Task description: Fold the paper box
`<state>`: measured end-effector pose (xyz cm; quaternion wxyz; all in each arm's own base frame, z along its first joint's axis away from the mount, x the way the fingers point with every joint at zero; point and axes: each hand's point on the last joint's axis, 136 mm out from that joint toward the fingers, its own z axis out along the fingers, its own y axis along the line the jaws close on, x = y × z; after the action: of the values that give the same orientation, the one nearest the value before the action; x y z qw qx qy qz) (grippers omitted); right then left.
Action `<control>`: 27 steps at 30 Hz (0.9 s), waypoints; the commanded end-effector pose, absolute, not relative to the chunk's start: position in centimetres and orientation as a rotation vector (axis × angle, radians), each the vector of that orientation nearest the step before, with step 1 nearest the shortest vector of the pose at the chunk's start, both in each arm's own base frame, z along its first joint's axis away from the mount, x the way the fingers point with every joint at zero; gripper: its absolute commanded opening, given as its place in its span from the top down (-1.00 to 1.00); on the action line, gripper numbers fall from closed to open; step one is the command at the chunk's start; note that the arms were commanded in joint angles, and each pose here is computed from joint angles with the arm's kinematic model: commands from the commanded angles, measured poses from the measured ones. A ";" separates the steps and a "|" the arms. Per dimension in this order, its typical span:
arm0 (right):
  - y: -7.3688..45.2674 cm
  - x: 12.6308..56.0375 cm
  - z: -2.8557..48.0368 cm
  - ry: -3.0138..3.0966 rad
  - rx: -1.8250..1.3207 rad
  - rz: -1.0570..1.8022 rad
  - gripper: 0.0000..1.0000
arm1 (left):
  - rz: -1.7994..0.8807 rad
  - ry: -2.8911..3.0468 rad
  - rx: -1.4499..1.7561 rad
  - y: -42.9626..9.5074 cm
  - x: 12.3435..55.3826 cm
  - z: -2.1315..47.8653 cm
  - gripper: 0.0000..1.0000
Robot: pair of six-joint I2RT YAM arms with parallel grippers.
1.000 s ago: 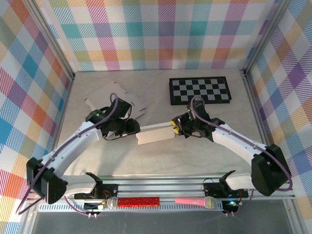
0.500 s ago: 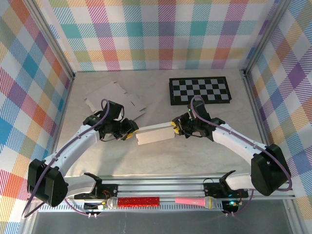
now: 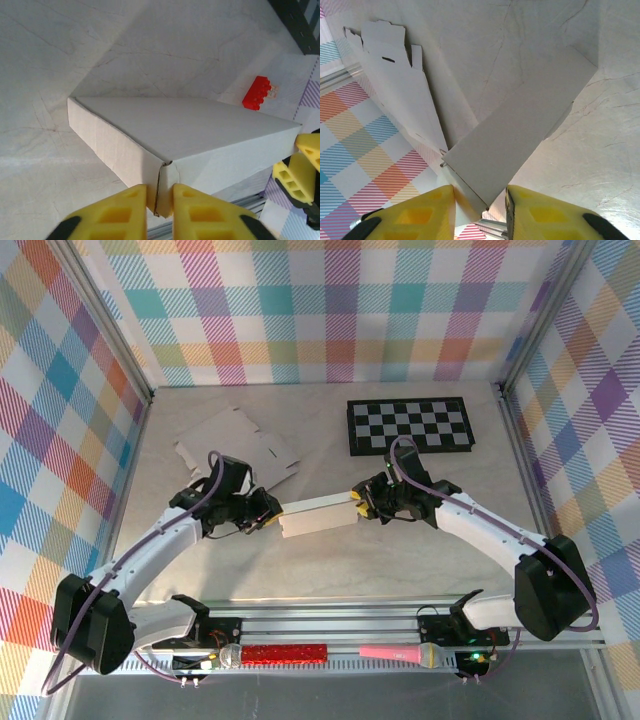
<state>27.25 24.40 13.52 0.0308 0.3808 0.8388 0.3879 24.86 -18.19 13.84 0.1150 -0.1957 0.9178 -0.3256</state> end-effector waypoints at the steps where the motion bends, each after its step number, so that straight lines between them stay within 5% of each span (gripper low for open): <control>1: 21.9 24.6 9.9 2.740 1.246 0.914 0.31 | -0.731 2.839 -0.684 -15.3 22.1 8.7 0.80; 27: 22.5 27.8 17.1 2.566 1.093 1.050 0.23 | -0.768 2.812 -0.645 -15.7 22.6 9.8 0.88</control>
<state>27.26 22.81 15.79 0.0609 0.3646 0.8635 0.3430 24.87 -18.23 13.97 0.1294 -0.1862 0.9141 -0.3361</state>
